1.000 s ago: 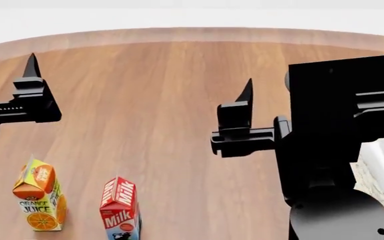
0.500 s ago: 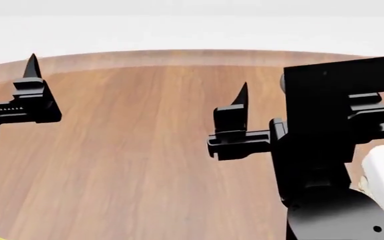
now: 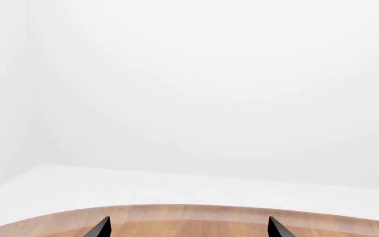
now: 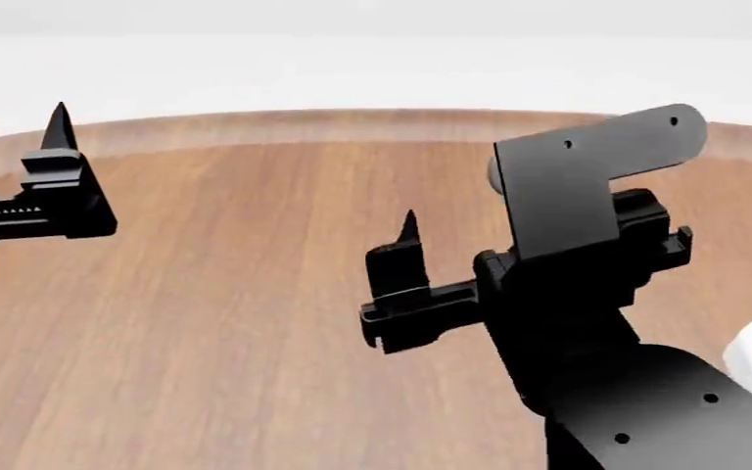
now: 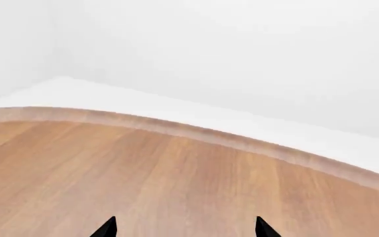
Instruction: Pick the milk and place it in the basket.
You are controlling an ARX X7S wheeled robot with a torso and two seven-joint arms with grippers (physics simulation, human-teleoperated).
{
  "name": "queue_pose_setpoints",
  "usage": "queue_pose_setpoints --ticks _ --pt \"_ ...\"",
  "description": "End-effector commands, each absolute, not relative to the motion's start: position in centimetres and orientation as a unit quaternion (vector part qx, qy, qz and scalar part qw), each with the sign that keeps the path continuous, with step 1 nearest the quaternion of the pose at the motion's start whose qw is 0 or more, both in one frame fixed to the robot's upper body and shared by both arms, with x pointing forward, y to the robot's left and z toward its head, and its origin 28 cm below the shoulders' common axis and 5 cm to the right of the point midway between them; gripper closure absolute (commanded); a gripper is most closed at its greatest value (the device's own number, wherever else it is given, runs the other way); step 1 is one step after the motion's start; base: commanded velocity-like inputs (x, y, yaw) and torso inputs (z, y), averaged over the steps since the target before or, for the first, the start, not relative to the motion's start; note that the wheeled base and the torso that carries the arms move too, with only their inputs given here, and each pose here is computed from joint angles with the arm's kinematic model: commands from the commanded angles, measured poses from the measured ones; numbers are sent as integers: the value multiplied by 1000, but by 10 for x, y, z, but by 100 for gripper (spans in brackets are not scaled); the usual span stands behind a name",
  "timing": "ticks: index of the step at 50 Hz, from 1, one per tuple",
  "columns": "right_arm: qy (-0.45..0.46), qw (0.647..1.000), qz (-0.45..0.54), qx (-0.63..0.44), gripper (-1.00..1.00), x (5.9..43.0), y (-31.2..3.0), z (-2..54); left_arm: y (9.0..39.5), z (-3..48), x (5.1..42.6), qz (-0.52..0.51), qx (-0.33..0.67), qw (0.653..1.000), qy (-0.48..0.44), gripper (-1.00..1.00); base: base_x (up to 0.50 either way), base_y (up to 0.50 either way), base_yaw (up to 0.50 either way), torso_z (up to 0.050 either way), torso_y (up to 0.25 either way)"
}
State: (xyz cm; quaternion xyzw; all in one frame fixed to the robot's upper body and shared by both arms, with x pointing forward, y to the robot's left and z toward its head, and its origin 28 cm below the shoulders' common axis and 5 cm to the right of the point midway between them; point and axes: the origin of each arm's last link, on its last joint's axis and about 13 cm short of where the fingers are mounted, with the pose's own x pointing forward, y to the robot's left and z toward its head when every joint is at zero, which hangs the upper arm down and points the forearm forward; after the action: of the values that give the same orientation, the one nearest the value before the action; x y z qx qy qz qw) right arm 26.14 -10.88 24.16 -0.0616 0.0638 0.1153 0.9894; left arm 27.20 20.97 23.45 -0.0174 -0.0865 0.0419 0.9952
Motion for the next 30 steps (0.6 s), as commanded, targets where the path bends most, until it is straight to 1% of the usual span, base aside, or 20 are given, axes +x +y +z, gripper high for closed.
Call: queue_pose_setpoints --ticks 1,2,3,4,8,9,10,14,15,17,18,25,26,30 --pt "131 945 297 -32 -100 265 -115 244 211 237 272 44 -17 995 -90 -100 0 0 0 0 0" --pt "131 945 297 -32 -100 265 -115 244 211 237 272 44 -17 995 -90 -100 0 0 0 0 0" --pt "172 918 355 -46 -100 263 -117 240 211 238 273 44 -17 995 -90 -100 0 0 0 0 0" --pt "182 905 381 -42 -100 264 -118 239 210 238 272 43 -16 995 -91 -100 0 0 0 0 0" --pt "194 882 423 -77 -100 264 -123 236 210 238 272 42 -15 995 -91 -100 0 0 0 0 0" --pt "185 881 427 -90 -100 264 -123 236 210 238 272 42 -14 995 -91 -100 0 0 0 0 0" --pt "198 862 458 -90 -100 261 -124 235 210 238 273 42 -14 995 -91 -100 0 0 0 0 0" --pt "198 862 458 -90 -100 261 -124 235 210 238 273 42 -14 995 -91 -100 0 0 0 0 0" --pt "223 829 500 -112 -100 259 -125 230 210 238 273 42 -12 995 -91 -100 0 0 0 0 0" --pt "228 818 516 -112 -100 260 -125 230 210 238 273 41 -11 995 -91 -100 0 0 0 0 0" --pt "239 803 532 -121 -100 260 -124 228 210 238 273 41 -11 995 -90 -100 0 0 0 0 0" --pt "246 790 545 -134 -100 260 -122 226 210 237 273 41 -9 995 -90 -100 0 0 0 0 0" --pt "285 774 544 -153 -100 262 -119 213 209 236 273 39 -9 995 -90 -100 0 0 0 0 0" --pt "287 772 546 -154 -100 262 -119 212 209 237 273 38 -8 995 -91 -100 0 0 0 0 0"
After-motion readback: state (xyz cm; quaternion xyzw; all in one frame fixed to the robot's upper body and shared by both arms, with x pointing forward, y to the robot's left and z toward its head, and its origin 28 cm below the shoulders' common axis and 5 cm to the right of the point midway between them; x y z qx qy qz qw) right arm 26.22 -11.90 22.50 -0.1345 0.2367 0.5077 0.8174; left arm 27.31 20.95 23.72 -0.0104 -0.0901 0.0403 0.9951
